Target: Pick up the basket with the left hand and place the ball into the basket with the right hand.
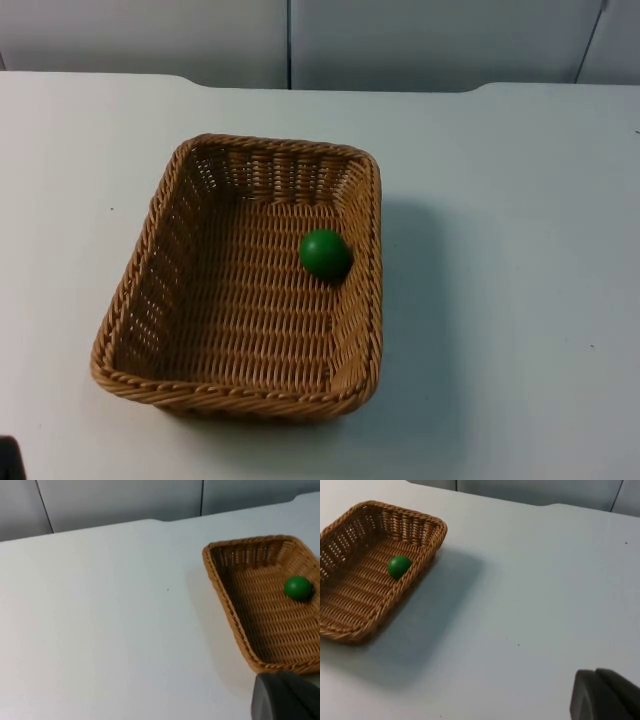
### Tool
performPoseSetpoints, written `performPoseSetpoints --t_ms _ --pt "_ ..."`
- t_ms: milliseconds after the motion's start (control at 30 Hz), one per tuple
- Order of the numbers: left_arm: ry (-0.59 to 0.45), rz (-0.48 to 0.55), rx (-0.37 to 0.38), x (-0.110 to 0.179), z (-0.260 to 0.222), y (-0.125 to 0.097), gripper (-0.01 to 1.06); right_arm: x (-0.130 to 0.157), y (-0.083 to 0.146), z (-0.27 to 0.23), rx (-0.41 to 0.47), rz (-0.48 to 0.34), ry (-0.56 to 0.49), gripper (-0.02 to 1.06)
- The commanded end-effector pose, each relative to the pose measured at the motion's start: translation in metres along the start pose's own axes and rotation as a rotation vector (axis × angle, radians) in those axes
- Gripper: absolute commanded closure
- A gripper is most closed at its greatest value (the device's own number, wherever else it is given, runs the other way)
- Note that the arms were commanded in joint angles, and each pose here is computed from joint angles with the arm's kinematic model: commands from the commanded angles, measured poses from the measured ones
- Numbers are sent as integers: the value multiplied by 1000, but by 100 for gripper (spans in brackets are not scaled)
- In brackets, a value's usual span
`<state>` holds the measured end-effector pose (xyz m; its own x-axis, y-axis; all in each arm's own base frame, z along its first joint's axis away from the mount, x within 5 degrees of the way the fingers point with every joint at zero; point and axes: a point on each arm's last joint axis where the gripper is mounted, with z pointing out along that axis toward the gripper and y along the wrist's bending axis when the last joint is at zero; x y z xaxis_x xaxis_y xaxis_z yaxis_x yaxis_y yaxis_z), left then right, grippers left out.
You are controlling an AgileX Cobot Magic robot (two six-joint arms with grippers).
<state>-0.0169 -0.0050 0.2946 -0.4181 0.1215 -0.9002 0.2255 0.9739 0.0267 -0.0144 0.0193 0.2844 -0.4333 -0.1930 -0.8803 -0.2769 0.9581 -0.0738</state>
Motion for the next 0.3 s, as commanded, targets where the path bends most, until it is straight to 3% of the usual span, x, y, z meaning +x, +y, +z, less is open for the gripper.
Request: performPoseSetpoints --t_ms 0,267 --pt "22 6 27 9 13 -1 105 1 0 1 3 -14 6 105" --pt "24 7 32 9 14 -2 105 2 -1 6 3 16 -6 105"
